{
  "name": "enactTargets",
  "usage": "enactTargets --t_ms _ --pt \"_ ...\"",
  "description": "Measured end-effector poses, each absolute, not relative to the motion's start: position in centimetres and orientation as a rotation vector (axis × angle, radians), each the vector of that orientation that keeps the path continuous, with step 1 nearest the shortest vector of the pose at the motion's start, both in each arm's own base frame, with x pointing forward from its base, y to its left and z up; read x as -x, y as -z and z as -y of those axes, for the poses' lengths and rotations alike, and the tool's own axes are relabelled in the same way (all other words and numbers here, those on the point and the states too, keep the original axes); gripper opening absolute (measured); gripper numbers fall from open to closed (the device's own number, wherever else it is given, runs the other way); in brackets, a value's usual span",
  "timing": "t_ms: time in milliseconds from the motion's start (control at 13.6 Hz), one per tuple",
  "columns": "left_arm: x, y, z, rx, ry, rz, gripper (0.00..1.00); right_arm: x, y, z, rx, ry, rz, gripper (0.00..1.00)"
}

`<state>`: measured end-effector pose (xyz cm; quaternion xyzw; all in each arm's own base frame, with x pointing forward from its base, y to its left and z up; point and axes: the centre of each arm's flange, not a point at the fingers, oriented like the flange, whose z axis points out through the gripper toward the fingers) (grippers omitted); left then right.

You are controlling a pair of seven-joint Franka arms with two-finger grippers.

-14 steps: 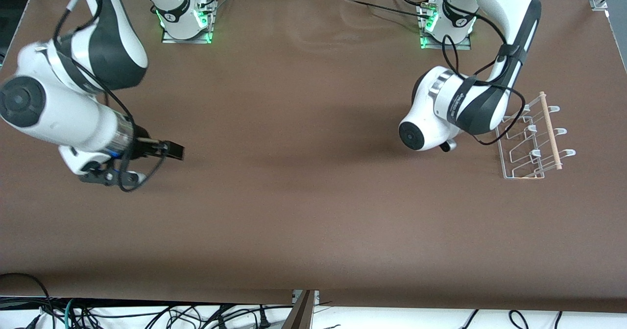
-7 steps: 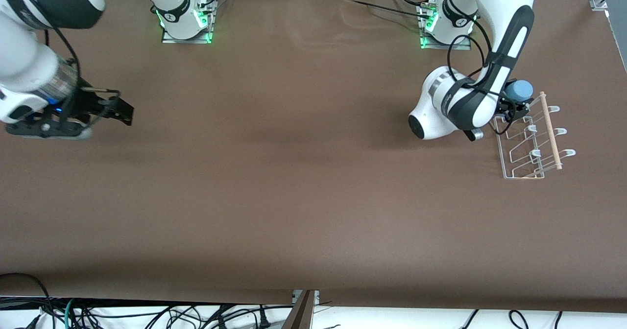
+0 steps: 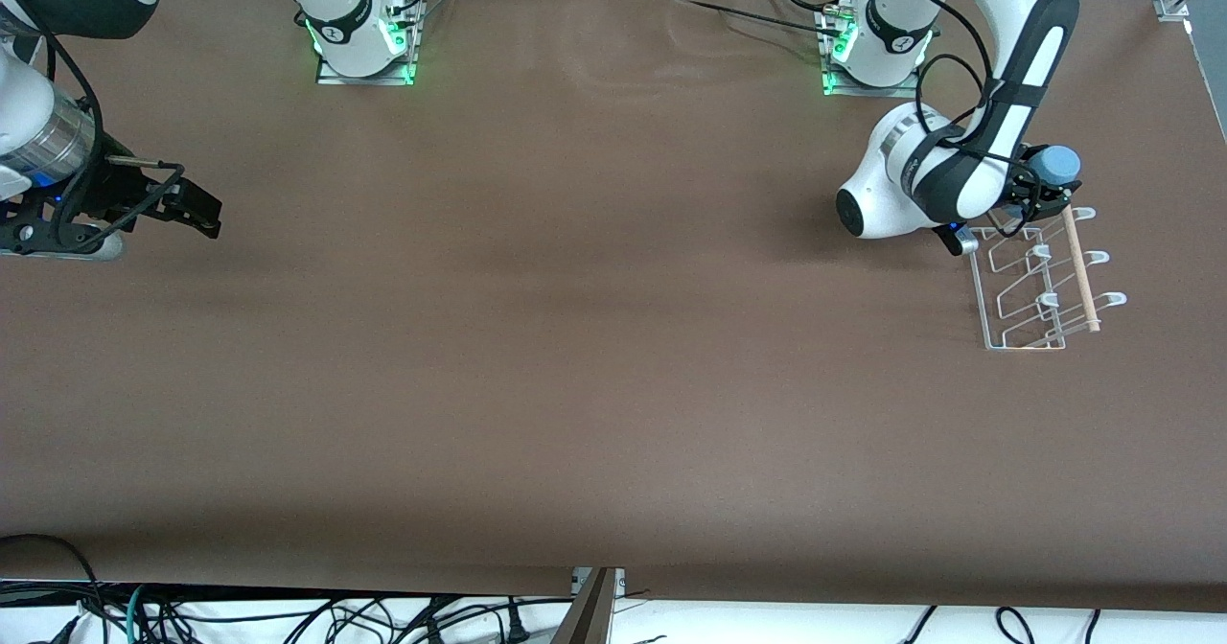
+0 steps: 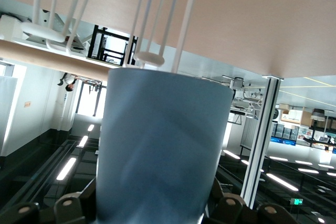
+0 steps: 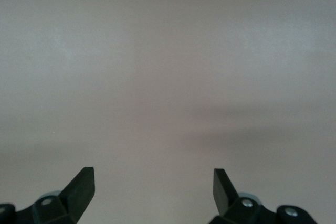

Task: Transfer cup to left arm and place on rack
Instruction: 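Move the cup over the wire rack with the left gripper, inverting it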

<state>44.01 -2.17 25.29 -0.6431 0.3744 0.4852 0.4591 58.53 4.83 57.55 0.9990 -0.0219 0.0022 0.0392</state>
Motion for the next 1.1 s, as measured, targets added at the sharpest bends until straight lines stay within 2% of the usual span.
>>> enactTargets --t_ms 881,1102 --pt "-43.5 -22.2 1.7 1.601 -1.115 -0.892 0.76 -58.5 -57.6 -4.8 -3.062 -0.007 0.068 1.0" --pt "-43.6 -21.9 1.5 1.603 -1.106 -0.883 0.99 -58.6 -57.6 -4.8 -3.062 -0.005 0.068 1.0"
